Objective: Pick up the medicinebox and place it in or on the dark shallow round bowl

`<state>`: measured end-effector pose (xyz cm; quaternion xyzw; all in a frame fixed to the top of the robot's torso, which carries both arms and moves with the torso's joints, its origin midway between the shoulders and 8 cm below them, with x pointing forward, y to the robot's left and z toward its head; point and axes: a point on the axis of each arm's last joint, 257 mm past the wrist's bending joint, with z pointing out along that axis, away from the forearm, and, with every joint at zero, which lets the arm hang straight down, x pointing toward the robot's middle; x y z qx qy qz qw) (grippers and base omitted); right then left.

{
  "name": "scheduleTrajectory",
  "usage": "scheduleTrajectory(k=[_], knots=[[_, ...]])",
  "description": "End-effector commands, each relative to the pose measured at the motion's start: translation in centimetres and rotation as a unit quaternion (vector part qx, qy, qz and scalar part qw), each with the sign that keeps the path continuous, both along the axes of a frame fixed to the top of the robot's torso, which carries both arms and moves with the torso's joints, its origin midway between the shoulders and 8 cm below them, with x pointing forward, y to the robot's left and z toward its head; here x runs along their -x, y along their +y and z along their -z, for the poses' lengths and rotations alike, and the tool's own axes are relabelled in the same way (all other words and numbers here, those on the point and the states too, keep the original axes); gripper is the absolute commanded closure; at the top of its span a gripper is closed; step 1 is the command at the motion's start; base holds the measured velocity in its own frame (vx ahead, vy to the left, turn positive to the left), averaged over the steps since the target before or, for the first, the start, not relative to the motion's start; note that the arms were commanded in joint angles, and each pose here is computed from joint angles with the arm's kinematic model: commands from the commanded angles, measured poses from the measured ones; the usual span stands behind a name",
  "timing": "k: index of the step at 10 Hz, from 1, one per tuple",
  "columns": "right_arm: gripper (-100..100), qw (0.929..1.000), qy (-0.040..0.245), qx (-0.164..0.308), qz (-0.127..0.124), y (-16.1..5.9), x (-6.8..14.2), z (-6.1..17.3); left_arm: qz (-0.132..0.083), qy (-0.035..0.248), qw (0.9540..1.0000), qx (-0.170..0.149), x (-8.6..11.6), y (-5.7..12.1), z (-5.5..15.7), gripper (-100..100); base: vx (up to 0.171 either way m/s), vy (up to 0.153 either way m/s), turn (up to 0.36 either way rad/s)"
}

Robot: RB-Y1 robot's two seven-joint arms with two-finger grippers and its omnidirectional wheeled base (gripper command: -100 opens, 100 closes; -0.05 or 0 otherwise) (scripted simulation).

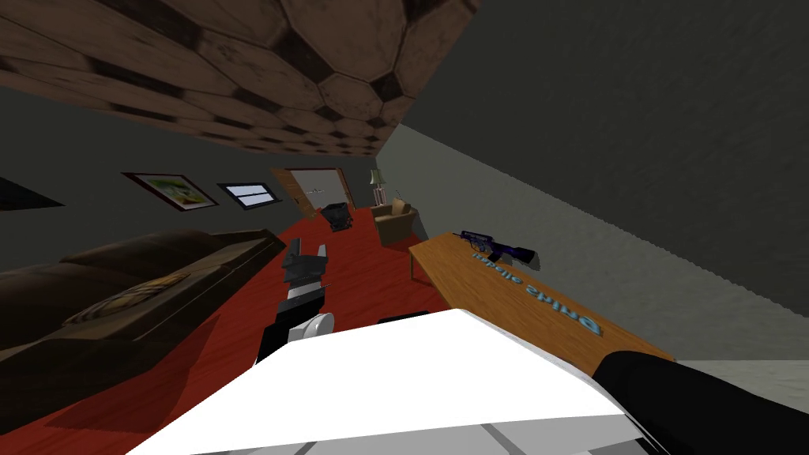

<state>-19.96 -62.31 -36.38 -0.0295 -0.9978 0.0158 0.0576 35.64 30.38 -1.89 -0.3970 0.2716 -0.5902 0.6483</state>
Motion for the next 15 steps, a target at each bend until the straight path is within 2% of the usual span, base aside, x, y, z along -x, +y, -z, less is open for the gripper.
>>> scheduleTrajectory(k=[1, 2, 3, 5, 6, 7, 11, 12, 13, 15], knots=[[100, 0.9997, -0.013, -0.003, -0.019, -0.7, -1.9, -0.5, 0.0, 0.0, 1.0, 0.0, 0.0, 0.0, 0.0, 0, 0.027, -0.013, 0.051], [100, 0.9994, -0.02, -0.005, -0.028, -1.1, -3.0, -0.8, 0.0, 0.0, 1.0, 0.0, 0.0, 0.0, 0.0, 0, 0.028, -0.015, 0.047], [100, 0.9984, -0.035, -0.008, -0.044, -1.7, -5.1, -1.2, 0.0, 0.0, 1.0, 0.0, 0.0, 0.0, 0.0, 0, 0.04, -0.017, 0.059], [100, 0.9967, -0.051, -0.011, -0.062, -2.2, -7.4, -1.7, 0.0, 0.0, 1.0, 0.0, 0.0, 0.0, 0.0, 0, 0.046, -0.013, 0.067], [100, 0.9975, -0.045, -0.009, -0.053, -2.2, -6.4, -1.6, 0.0, 0.0, 1.0, 0.0, 0.0, 0.0, 0.0, 0, 0.023, -0.008, 0.037], [-100, 0.9973, -0.047, -0.009, -0.056, -2.4, -6.8, -1.7, 0.0, 0.0, 1.0, 0.0, 0.0, 0.0, 0.0, 0, 0.007, -0.004, 0.004], [-100, 0.9973, -0.047, -0.009, -0.056, -2.4, -6.8, -1.7, 0.0, 0.0, 1.0, 0.0, 0.0, 0.0, 0.0, 0, 0.0, 0.0, 0.0], [0, 0.9973, -0.047, -0.009, -0.056, -2.4, -6.8, -1.7, 0.0, 0.0, 1.0, 0.0, 0.0, 0.0, 0.0, 0, 0.0, 0.0, 0.0], [-100, 0.9966, -0.052, -0.014, -0.062, -2.8, -8.4, -2.5, 0.0, 0.0, 1.0, 0.0, 0.0, 0.0, 0.0, 0, -0.026, -0.003, -0.08], [-100, 0.9958, -0.057, -0.02, -0.068, -3.1, -9.9, -3.3, 0.0, 0.0, 1.0, 0.0, 0.0, 0.0, 0.0, 0, -0.046, 0.0, -0.077]])
